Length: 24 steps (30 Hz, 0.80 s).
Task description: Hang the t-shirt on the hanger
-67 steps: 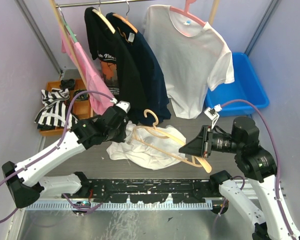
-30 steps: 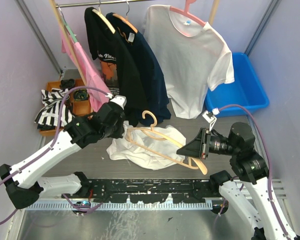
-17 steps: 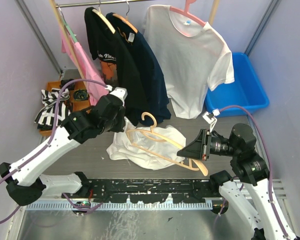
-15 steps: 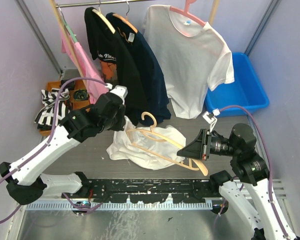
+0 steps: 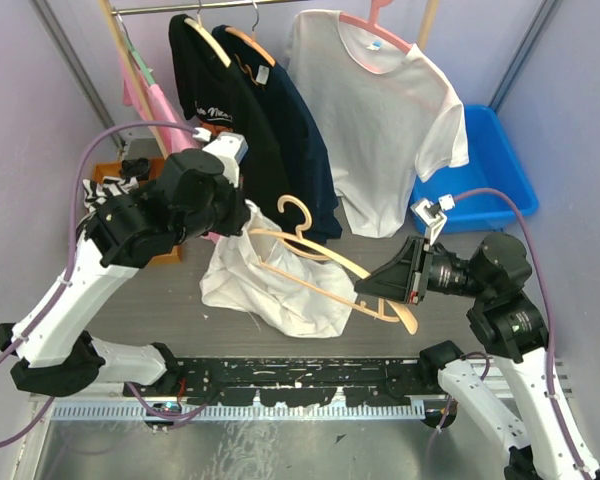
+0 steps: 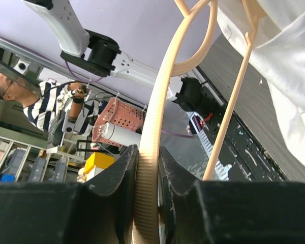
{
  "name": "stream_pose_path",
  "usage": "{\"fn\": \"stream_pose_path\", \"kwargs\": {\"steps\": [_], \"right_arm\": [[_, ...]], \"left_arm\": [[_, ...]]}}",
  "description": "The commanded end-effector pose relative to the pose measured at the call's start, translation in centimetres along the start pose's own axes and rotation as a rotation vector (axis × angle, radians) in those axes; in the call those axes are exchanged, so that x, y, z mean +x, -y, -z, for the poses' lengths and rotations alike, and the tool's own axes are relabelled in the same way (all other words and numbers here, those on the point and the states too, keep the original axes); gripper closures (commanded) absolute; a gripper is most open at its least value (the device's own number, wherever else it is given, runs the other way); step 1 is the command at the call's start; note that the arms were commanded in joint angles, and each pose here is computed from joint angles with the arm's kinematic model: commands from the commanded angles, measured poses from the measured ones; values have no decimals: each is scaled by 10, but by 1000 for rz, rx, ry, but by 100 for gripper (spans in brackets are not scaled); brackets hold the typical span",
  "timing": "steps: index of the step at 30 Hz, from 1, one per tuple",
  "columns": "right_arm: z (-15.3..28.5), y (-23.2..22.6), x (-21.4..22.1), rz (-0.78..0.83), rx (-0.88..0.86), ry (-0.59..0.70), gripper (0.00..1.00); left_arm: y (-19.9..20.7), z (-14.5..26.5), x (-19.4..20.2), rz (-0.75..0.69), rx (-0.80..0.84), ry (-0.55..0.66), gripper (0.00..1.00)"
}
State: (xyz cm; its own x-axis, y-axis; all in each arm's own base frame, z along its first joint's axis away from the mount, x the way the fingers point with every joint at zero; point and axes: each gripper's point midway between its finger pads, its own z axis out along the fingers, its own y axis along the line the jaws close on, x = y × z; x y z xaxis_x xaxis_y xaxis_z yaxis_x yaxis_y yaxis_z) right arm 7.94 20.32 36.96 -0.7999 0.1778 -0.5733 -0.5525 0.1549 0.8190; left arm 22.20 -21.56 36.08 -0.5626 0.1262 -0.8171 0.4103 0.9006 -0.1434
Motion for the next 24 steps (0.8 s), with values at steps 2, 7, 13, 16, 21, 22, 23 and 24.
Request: {"fn": "stream_pose_path", "kwargs": {"steps": [2, 7, 13, 16, 21, 22, 23, 24], "right_arm": [[-2, -36, -37, 172, -72, 87, 99], [-8, -32, -42, 175, -105, 94, 99], [-11, -32, -44, 162, -158, 111, 99], [-12, -33, -46, 161, -166, 121, 99], [-14, -28, -49, 142, -162, 137, 99], [-15, -27, -49, 137, -162, 138, 99], [-15, -26, -50, 133, -160, 142, 99], [-16, -25, -51, 131, -159, 144, 99]], "left_arm": [[15, 13, -12, -42, 59, 0, 100], [22, 17, -13, -53, 84, 8, 100], [31, 22, -16, -66, 110, 31, 100], [36, 25, -19, -71, 129, 51, 100], [45, 32, -24, -72, 163, 93, 100], [47, 33, -24, -70, 172, 102, 100], [50, 33, -25, -71, 180, 107, 100], [52, 32, -25, -72, 186, 110, 100]]}}
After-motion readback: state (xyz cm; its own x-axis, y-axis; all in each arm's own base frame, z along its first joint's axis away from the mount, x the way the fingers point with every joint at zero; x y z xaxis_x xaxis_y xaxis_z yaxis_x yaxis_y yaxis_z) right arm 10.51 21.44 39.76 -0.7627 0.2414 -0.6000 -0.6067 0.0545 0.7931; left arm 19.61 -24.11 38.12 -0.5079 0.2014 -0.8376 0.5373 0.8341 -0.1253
